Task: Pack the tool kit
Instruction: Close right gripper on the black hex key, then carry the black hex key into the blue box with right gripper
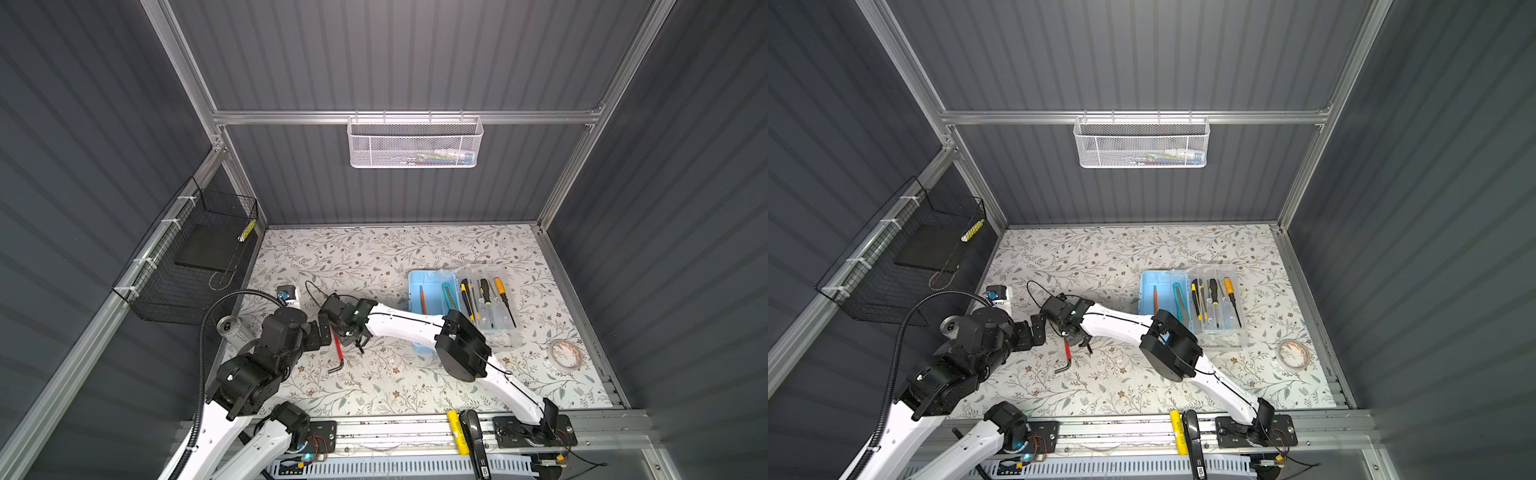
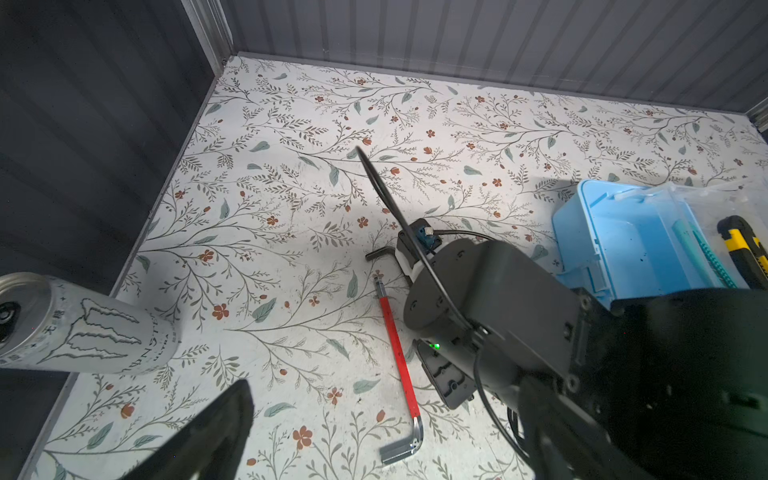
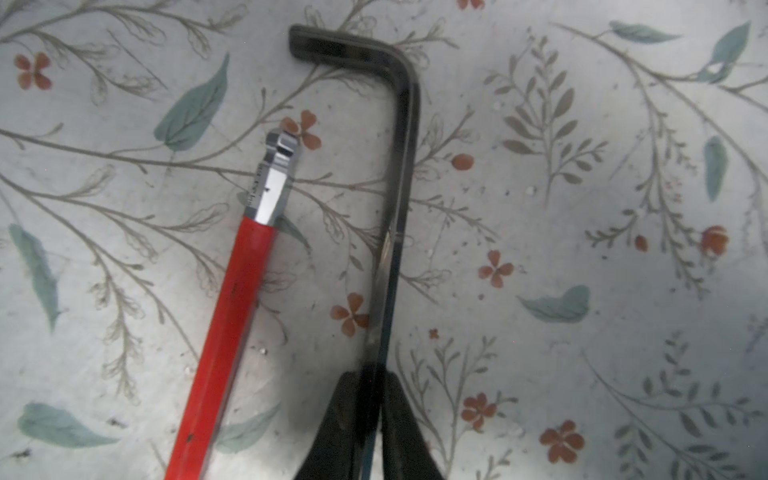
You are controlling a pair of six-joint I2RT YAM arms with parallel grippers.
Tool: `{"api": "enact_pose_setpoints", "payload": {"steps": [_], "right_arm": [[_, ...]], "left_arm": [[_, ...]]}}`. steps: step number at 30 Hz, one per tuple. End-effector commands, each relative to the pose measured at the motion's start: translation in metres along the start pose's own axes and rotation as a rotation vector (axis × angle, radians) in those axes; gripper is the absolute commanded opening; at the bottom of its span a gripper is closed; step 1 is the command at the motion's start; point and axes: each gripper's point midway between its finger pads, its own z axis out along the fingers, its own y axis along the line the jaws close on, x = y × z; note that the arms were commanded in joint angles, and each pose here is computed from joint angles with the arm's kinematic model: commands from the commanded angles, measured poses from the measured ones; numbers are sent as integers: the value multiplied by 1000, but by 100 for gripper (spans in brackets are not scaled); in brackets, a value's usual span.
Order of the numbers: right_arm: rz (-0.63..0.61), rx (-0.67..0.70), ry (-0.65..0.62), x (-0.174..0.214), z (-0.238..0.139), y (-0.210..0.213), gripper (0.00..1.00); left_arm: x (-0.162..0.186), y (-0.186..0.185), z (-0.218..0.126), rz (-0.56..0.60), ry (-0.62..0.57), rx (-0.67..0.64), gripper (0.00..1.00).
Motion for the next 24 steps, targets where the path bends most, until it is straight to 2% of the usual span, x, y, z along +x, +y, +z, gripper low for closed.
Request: {"api": "enact_pose_setpoints", "payload": {"steps": [1, 6, 17, 24], "right_arm": [[-29, 54, 123, 35, 25, -14, 9], [16, 49, 129, 31, 21, -21, 0], [124, -23, 24, 3, -29, -33, 0], [211, -22, -40, -4, -66, -60, 0]], "left_arm": [[0, 1, 0, 13, -8, -4, 99], [1, 1, 1, 16, -3, -6, 100], [0, 1, 1, 14, -6, -6, 99], [0, 2, -1, 11, -12, -6, 99]]}}
